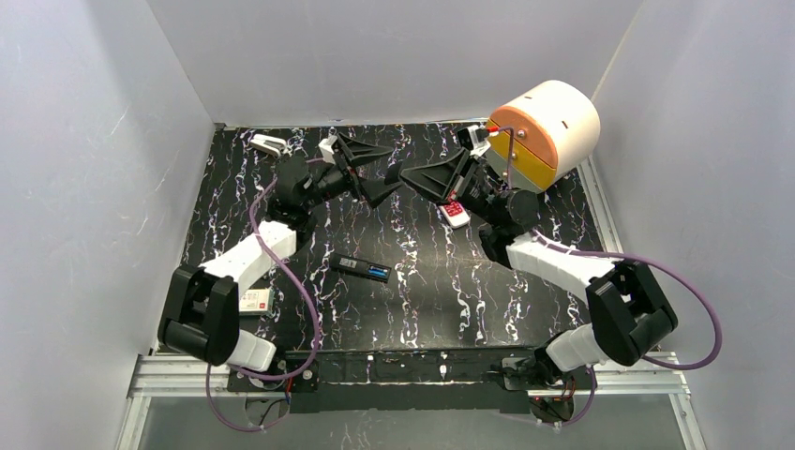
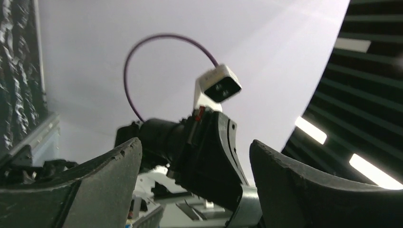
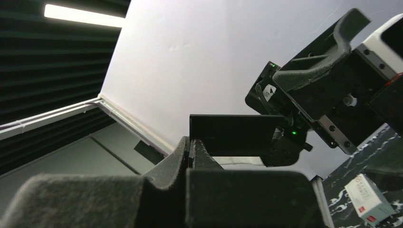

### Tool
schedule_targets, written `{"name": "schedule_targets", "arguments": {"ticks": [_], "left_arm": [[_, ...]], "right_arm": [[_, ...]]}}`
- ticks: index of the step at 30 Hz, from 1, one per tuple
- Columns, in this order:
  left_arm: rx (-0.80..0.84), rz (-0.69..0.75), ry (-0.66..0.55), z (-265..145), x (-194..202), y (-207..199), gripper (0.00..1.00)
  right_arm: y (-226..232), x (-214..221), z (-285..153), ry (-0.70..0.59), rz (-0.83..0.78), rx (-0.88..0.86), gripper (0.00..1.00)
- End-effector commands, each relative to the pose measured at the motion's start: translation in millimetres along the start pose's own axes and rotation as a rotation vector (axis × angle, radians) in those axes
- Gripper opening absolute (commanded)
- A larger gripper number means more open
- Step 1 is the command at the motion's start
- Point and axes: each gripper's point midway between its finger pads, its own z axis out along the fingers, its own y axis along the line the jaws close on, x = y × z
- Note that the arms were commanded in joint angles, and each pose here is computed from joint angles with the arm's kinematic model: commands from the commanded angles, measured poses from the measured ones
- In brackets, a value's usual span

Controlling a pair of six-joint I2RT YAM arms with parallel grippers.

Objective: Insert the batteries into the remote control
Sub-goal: Adjust the battery cover.

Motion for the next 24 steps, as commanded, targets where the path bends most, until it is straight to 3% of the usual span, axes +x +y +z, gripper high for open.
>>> {"name": "schedule_targets", "arguments": {"ticks": [1,4,7,16,20,24], "left_arm": [[0.181,-0.002,0.072,-23.4,43.4,-55.6,0.76],[0.212,0.007,0.088,-31.9,56.3,-67.2,0.63],[0.228,-0.002,0.096,-38.4,64.2,-73.7,0.58],[0.207,-0.015,0.132,-34.1,74.3,-65.8,0.58],[0.157,-0.021,0.087,-32.0,64.5,-46.0,0.59],[0.166,-0.008,0.113,-31.5,69.8,-52.3,0.58]], "right_arm": [[49.0,2.0,1.4,-0.039,-0.04,-0.153,0.01],[50.9,3.6,-2.9,-0.053,-0.029,-0.16,0.01],[50.4,5.6,-7.1,-0.058,-0.019,-0.158,0.01],[49.8,7.4,-15.5,-0.072,0.046,-0.206,0.01],[62.6,6.7,-15.0,-0.061,0.058,-0.278,0.01],[53.6,7.4,-14.7,-0.061,0.079,-0.246,0.01]]}}
